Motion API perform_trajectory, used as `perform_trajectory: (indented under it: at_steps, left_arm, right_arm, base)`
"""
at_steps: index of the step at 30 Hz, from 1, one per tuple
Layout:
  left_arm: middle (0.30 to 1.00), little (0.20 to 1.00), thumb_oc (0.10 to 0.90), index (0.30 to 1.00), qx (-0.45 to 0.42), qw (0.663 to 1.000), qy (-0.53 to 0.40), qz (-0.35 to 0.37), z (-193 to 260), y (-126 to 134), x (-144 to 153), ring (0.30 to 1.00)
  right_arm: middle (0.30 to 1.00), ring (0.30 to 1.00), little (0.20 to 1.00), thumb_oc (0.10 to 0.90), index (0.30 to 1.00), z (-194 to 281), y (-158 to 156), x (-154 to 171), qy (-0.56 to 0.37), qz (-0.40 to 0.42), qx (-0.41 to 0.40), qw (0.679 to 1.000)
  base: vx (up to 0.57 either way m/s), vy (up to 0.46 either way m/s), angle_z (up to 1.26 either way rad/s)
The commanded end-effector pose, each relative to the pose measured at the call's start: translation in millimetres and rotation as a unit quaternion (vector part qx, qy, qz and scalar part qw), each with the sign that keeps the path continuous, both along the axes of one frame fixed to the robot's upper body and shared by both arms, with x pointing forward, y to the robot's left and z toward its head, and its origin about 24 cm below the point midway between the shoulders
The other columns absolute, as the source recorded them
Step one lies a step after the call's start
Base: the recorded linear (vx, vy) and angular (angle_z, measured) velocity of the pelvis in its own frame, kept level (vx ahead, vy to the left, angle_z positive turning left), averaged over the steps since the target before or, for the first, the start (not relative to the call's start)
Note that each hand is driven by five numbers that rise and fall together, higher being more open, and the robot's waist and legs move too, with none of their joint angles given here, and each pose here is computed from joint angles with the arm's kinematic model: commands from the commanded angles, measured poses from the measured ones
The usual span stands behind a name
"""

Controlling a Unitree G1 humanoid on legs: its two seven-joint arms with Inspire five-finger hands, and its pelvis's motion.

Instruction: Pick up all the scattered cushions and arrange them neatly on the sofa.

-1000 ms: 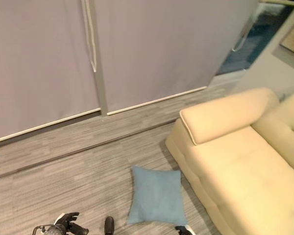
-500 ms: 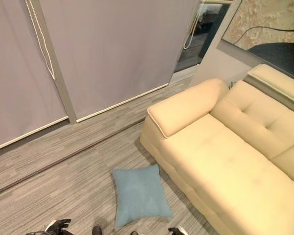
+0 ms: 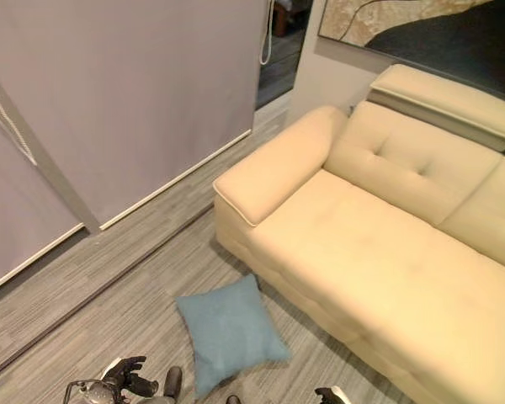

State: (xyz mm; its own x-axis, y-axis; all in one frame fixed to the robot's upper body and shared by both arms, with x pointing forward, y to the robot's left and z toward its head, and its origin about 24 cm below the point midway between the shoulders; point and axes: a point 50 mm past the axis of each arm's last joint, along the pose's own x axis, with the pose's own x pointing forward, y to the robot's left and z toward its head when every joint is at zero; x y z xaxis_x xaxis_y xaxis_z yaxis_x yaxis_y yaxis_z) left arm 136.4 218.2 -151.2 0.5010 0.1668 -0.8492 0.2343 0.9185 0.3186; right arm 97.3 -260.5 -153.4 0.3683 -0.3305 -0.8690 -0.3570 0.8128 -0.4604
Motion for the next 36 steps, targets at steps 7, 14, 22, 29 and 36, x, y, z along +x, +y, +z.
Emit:
perform_trajectory:
  at_steps: [7,14,22,29,36]
  left_arm:
    - [0.900,0.900,0.800,0.900,0.028,1.000,0.006,-0.006,0.8,14.3,-6.8,0.900]
    - [0.900,0.900,0.800,0.900,0.047,0.999,-0.007,0.004,7.5,31.2,-1.1,0.900]
    - [0.900,0.900,0.800,0.900,0.046,0.999,0.011,0.001,3.8,32.3,-12.8,0.900]
    - [0.900,0.900,0.800,0.900,0.021,0.999,-0.002,-0.024,2.9,12.6,-1.7,0.900]
    - [0.900,0.900,0.800,0.900,0.025,0.999,0.008,-0.031,0.1,7.9,-5.2,0.900]
  right_arm:
    - [0.900,0.900,0.900,0.800,0.900,0.5,-1.9,-0.6,-0.007,-0.018,-0.004,1.000]
    - [0.900,0.900,0.900,0.800,0.900,4.7,8.0,22.4,-0.042,0.023,-0.002,0.999]
    - [0.900,0.900,0.900,0.800,0.900,6.7,11.0,29.7,-0.056,0.039,0.001,0.998]
    - [0.900,0.900,0.900,0.800,0.900,8.7,-0.3,26.0,-0.053,0.024,-0.014,0.998]
    - [0.900,0.900,0.900,0.800,0.900,8.0,-8.3,15.9,-0.037,0.020,-0.027,0.999]
  base:
    - [0.10,0.231,-0.68]
    - [-0.03,0.192,-0.96]
    - [-0.05,0.069,-0.40]
    - [-0.06,0.006,0.03]
    - [0.04,0.117,-0.03]
